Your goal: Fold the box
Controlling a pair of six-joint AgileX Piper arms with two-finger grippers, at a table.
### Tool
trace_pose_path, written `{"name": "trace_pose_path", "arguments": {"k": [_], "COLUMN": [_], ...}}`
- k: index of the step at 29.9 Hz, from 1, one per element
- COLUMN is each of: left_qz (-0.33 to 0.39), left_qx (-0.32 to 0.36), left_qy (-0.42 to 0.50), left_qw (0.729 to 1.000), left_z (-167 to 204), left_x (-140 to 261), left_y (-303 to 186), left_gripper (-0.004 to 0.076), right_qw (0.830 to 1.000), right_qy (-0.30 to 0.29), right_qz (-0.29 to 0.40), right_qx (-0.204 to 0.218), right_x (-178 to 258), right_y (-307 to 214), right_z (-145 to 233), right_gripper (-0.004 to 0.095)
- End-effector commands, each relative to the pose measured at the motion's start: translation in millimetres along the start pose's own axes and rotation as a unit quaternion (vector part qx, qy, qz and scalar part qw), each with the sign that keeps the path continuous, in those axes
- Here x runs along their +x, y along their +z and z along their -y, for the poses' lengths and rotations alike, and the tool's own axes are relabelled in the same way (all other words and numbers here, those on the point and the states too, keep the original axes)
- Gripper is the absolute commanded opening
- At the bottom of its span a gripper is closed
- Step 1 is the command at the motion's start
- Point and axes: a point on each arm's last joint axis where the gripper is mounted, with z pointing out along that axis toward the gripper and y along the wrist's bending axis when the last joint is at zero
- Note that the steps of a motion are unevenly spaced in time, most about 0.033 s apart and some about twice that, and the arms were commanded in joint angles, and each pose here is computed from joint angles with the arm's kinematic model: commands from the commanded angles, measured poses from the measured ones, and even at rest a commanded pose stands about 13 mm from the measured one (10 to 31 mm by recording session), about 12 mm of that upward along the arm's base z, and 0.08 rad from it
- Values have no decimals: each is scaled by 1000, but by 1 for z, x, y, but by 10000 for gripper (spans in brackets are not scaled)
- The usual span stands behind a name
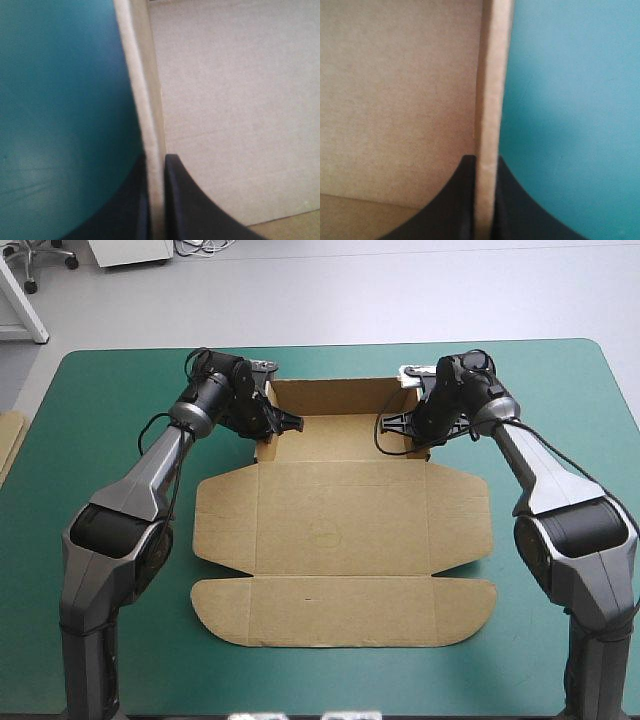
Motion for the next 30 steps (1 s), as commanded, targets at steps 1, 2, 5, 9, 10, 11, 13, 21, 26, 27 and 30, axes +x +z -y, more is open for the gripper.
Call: {"name": "trace_pose_path", "arguments": {"k": [1, 2, 5, 9, 10, 11, 13, 21, 26, 27, 30], "left_qz": [22, 23, 23, 24, 24, 24, 27, 28, 33, 35, 42], "left_qx": [-3, -3, -2, 2, 2, 2, 2, 15, 15, 15, 17], "left_qy": [25, 25, 27, 34, 34, 34, 34, 35, 36, 36, 36], "left_qw": [999, 999, 999, 999, 999, 999, 999, 999, 999, 999, 998], "left_z": [1, 1, 1, 2, 2, 2, 2, 4, 4, 4, 4], "left_x": [-2, -2, -2, -2, -2, -2, -2, -1, -1, -1, -1], "left_y": [-25, -25, -25, -25, -25, -25, -26, -32, -38, -41, -46], "left_gripper": [-10, -10, -10, -10, -10, -10, -10, 90, 439, 482, 520], "right_qw": [998, 998, 998, 998, 999, 999, 998, 997, 997, 997, 997], "right_qy": [-14, -15, -15, -15, -15, -15, -15, -28, -30, -30, -30], "right_qz": [46, 48, 50, 46, 45, 45, 46, 65, 65, 63, 59], "right_qx": [-28, -27, -27, -26, -27, -27, -28, -33, -33, -33, -31], "right_x": [-8, -8, -9, -8, -8, -8, -8, -15, -16, -15, -15], "right_y": [-28, -27, -28, -28, -28, -28, -30, -47, -52, -52, -52], "right_z": [-8, -8, -8, -8, -8, -8, -9, -12, -13, -13, -13], "right_gripper": [0, 0, 0, 0, 0, 0, 0, 102, 285, 304, 369]}}
